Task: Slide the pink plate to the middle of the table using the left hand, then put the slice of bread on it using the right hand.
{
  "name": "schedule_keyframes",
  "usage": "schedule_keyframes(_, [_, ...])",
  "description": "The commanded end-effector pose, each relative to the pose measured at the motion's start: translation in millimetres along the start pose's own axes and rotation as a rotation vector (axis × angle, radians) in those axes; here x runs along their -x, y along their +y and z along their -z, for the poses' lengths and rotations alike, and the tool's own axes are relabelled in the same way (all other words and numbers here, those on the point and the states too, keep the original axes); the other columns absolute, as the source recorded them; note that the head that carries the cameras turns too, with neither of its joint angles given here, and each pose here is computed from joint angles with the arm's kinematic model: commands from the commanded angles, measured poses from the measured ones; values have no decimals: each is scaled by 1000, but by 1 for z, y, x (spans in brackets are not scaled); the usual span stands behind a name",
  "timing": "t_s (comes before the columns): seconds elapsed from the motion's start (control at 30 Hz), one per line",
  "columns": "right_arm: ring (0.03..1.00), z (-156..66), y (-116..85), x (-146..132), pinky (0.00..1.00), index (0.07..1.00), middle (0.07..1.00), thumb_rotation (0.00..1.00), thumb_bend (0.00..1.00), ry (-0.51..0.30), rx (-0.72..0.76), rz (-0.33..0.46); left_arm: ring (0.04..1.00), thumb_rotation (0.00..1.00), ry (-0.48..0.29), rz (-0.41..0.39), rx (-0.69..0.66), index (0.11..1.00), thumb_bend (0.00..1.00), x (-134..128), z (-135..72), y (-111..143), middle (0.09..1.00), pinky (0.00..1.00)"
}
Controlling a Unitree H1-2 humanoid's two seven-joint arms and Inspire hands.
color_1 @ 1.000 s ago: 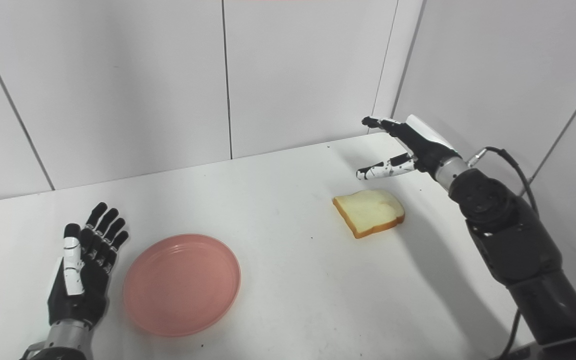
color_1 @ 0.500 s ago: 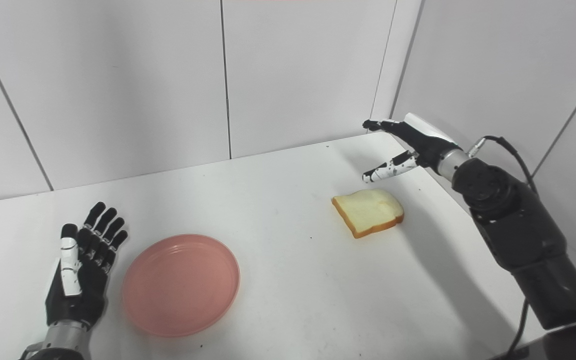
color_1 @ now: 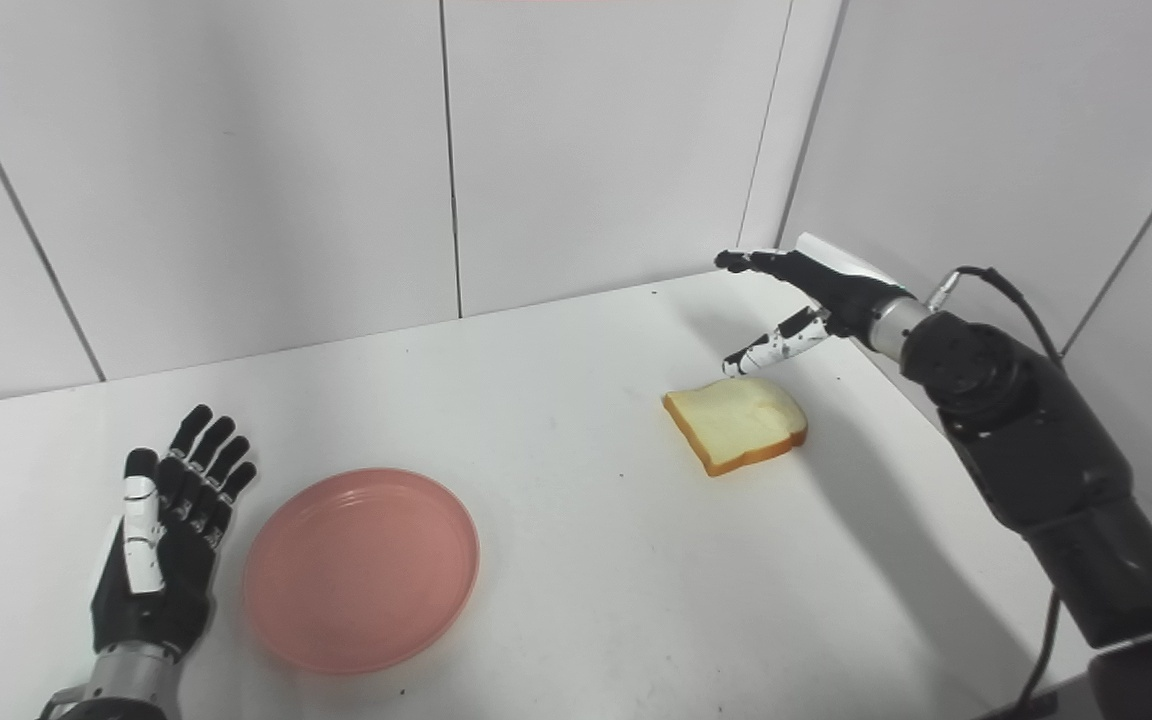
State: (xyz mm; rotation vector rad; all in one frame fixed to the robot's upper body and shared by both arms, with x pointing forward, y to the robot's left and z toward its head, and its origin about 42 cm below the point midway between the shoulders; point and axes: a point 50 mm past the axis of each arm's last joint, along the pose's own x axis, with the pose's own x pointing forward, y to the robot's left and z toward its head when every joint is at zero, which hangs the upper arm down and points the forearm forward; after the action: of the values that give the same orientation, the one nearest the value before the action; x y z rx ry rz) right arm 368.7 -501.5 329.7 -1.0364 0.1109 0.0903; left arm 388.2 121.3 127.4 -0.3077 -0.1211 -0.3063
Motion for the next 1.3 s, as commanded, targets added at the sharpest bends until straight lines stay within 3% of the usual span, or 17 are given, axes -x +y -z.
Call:
schedule_keyframes(0.0, [961, -14, -35, 5, 958, 891, 910, 233, 972, -55, 61, 65, 923, 961, -8, -1, -8, 899, 719, 4, 0, 2, 927, 919])
schedule_keyframes(0.07, [965, -13, -34, 5, 952, 895, 915, 220, 969, -50, 76, 54, 922, 961, -8, -2, -11, 895, 719, 3, 0, 2, 926, 919])
schedule_keyframes(0.13, [982, -10, -35, 3, 964, 910, 935, 282, 996, -51, 100, 29, 927, 961, -10, 2, -11, 898, 719, 3, 0, 2, 929, 925])
schedule_keyframes(0.27, [984, -6, -35, -1, 974, 914, 943, 306, 1000, -55, 133, -11, 930, 958, -8, 6, -10, 903, 716, 4, 0, 2, 933, 923])
schedule_keyframes(0.63, [1000, -4, -30, -10, 1000, 969, 1000, 140, 994, 21, 135, -165, 931, 964, -8, 5, -15, 906, 708, 5, -2, 2, 936, 921])
schedule_keyframes(0.7, [1000, -7, -29, -11, 1000, 972, 1000, 157, 1000, 31, 167, -183, 925, 959, -8, 6, -16, 902, 719, 5, -2, 2, 931, 919])
schedule_keyframes(0.8, [1000, -11, -25, -11, 1000, 976, 1000, 202, 1000, 43, 224, -198, 924, 958, -9, 10, -16, 901, 721, 5, -2, 2, 931, 920])
schedule_keyframes(0.93, [1000, -13, -17, -14, 962, 972, 1000, 157, 1000, 40, 257, -207, 928, 954, -10, 10, -11, 907, 708, 5, -4, 0, 934, 922])
schedule_keyframes(1.27, [1000, -21, -4, -25, 907, 972, 1000, 151, 1000, 41, 360, -253, 934, 954, -8, 19, -17, 911, 717, 7, -5, -1, 939, 922])
